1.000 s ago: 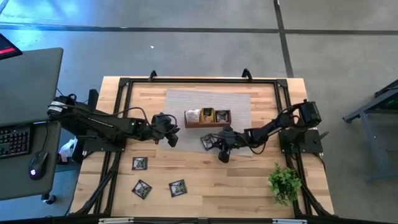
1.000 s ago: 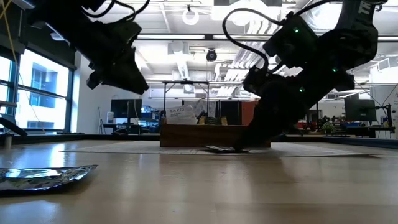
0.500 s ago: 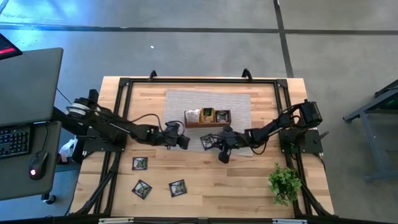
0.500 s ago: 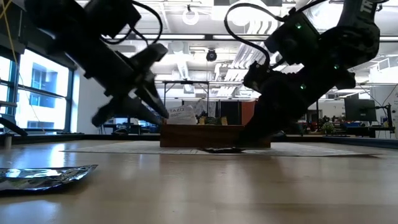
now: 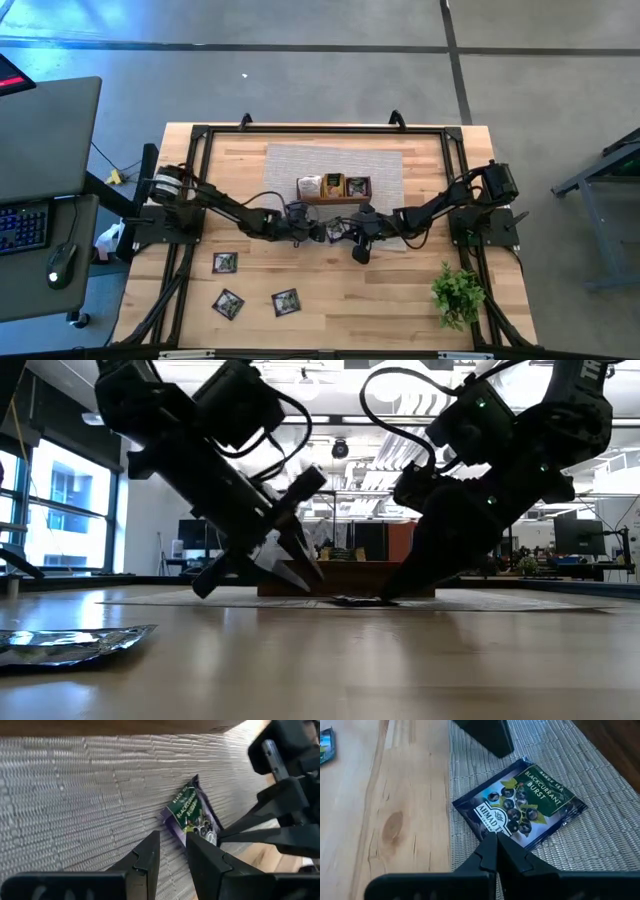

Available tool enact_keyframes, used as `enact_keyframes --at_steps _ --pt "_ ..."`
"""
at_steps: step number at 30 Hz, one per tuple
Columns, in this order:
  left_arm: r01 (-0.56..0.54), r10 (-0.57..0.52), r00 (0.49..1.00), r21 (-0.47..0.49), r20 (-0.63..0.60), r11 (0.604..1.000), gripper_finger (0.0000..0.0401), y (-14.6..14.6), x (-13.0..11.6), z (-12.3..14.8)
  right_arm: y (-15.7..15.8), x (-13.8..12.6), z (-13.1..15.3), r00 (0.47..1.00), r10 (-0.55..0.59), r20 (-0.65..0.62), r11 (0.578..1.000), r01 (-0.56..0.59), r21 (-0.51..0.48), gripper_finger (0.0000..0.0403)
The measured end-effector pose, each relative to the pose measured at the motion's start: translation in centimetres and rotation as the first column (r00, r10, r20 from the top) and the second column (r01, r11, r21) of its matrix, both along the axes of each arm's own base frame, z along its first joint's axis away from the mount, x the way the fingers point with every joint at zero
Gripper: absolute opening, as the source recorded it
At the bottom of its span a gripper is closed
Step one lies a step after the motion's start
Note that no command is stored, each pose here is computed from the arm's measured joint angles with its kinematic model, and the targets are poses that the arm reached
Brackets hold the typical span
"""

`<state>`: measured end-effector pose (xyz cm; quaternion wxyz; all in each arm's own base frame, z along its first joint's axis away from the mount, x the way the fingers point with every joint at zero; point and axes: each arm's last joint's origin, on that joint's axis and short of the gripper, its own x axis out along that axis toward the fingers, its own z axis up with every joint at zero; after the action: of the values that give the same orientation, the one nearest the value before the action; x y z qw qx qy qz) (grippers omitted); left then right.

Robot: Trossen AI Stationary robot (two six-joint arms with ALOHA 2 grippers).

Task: Pick & Place Tea
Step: Put the violet tea bag into the right section of the wooden organizer

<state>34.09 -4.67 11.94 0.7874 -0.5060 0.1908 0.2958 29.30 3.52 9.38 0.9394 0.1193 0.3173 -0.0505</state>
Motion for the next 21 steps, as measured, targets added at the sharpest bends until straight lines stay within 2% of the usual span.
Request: enact_keyframes --at_steps 4,15,21 --pt "-0.052 0.054 0.998 -0.075 0.021 0.996 0.0094 0.1 0.9 -0.3 0.0 -0.1 -0.1 1.000 -0.007 -0.016 1.000 0.007 -0.008 0.0000" --pt "-0.070 0.072 0.997 -0.060 0.023 0.996 0.0094 1.1 1.4 0.0 0.0 -0.1 -0.1 1.000 0.000 -0.013 1.000 0.000 -0.004 0.0000" --pt "-0.021 0.023 1.000 -0.109 0.013 0.994 0.0094 1.4 1.5 0.0 0.0 -0.1 -0.1 1.000 0.008 -0.012 1.000 -0.008 0.001 0.0000"
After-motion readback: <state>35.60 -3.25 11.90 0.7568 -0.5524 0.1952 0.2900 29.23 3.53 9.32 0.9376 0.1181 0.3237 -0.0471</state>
